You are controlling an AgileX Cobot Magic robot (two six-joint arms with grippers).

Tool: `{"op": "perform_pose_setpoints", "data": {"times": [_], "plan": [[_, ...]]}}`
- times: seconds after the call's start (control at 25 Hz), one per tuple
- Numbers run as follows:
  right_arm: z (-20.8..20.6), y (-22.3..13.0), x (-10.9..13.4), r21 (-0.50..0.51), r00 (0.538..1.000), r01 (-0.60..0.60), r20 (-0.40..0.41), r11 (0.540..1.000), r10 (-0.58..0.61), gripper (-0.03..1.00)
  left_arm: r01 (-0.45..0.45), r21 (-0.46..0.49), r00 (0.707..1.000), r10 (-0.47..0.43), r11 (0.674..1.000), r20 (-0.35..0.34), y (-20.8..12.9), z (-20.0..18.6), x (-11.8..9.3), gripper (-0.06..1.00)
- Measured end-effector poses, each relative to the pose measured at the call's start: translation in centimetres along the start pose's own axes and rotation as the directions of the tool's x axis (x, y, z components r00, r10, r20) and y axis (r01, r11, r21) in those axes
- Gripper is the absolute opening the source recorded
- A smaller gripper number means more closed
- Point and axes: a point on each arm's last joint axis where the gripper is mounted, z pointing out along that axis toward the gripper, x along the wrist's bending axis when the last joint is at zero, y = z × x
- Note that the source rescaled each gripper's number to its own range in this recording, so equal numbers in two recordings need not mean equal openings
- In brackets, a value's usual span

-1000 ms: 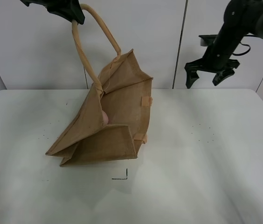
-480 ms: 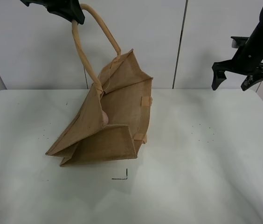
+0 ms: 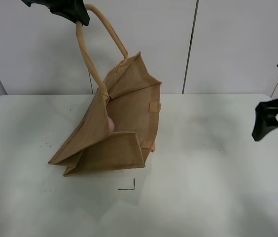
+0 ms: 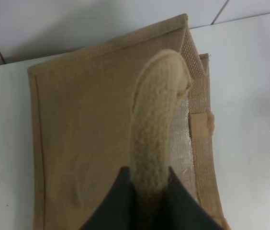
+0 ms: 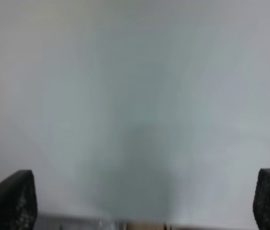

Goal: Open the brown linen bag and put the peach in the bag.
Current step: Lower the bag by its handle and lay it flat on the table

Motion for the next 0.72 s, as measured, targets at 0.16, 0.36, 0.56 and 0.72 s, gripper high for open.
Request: {"op": "perform_pose_setpoints", "data": {"times": [0.16,0.36,0.56,0.72], "plan": [[0.0,-6.8,0.8,-0.008,1.000,0.001,0.001,1.000,-0.001,1.00,0.000,0.000,1.000,0.000,1.000,0.000,0.0,0.0,0.0,0.00],[-0.1,-13.3,1.5,-0.166,1.000,0.013,0.022,0.986,-0.010,1.00,0.000,0.000,1.000,0.000,1.000,0.000,0.0,0.0,0.0,0.00],[-0.7,-17.9,2.1,-0.409,0.998,0.040,0.055,0.911,-0.019,1.00,0.000,0.000,1.000,0.000,1.000,0.000,0.0,0.0,0.0,0.00],[-1.7,-20.0,2.3,-0.570,0.995,0.076,0.090,0.818,-0.030,1.00,0.000,0.000,1.000,0.000,1.000,0.001,0.0,0.0,0.0,0.00]]}}
